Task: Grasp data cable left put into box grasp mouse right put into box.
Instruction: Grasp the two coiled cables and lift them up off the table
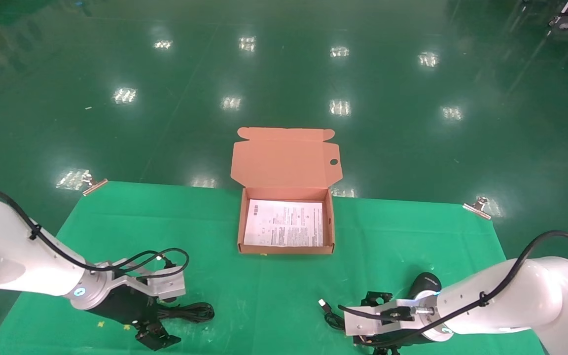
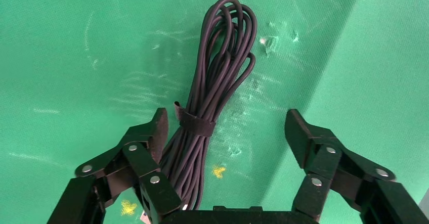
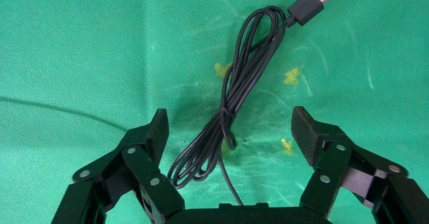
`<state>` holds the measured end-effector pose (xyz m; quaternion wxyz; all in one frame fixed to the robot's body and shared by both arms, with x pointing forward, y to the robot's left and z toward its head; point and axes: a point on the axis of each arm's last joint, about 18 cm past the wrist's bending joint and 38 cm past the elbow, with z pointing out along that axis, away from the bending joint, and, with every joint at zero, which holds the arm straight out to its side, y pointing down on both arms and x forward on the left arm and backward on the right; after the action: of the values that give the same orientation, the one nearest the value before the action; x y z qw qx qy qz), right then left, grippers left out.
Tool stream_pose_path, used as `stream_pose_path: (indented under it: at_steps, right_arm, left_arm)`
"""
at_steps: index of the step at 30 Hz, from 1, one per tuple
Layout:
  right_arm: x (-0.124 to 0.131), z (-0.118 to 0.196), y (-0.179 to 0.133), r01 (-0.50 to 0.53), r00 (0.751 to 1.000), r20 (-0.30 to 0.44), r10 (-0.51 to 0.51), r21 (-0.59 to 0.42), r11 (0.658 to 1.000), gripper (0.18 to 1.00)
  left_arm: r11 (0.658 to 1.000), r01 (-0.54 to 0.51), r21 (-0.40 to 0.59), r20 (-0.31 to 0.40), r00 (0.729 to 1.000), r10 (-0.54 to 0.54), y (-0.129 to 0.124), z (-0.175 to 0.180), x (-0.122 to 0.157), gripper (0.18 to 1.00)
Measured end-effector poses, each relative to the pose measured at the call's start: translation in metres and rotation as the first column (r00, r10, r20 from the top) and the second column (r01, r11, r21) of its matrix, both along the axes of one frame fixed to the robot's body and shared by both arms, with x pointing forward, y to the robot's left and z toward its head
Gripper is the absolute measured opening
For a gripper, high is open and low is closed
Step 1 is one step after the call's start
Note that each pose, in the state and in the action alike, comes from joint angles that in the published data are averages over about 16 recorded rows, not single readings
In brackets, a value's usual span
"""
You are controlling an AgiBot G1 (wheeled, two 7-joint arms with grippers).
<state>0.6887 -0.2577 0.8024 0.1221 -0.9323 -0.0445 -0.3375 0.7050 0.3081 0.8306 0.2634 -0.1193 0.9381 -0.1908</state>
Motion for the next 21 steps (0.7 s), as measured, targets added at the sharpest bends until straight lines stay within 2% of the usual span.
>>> stream_pose_path:
  at_steps: [9, 21]
  right_arm:
    - [-0.0008, 0.0016, 0.0008, -0.003, 1.000, 0.000, 0.003, 0.001, 1.000, 0.814]
    - [-0.0012, 0.0026, 0.0012, -0.005, 1.000, 0.001, 0.005, 0.002, 1.000, 0.545]
  left_arm:
    - [1.000, 0.004, 0.004, -0.003, 1.000, -0.004, -0.0008, 0.0005, -0.0007, 0.771]
    - [1.000, 0.006, 0.007, -0.004, 1.000, -0.006, -0.0011, 0.0012, -0.0009, 0.495]
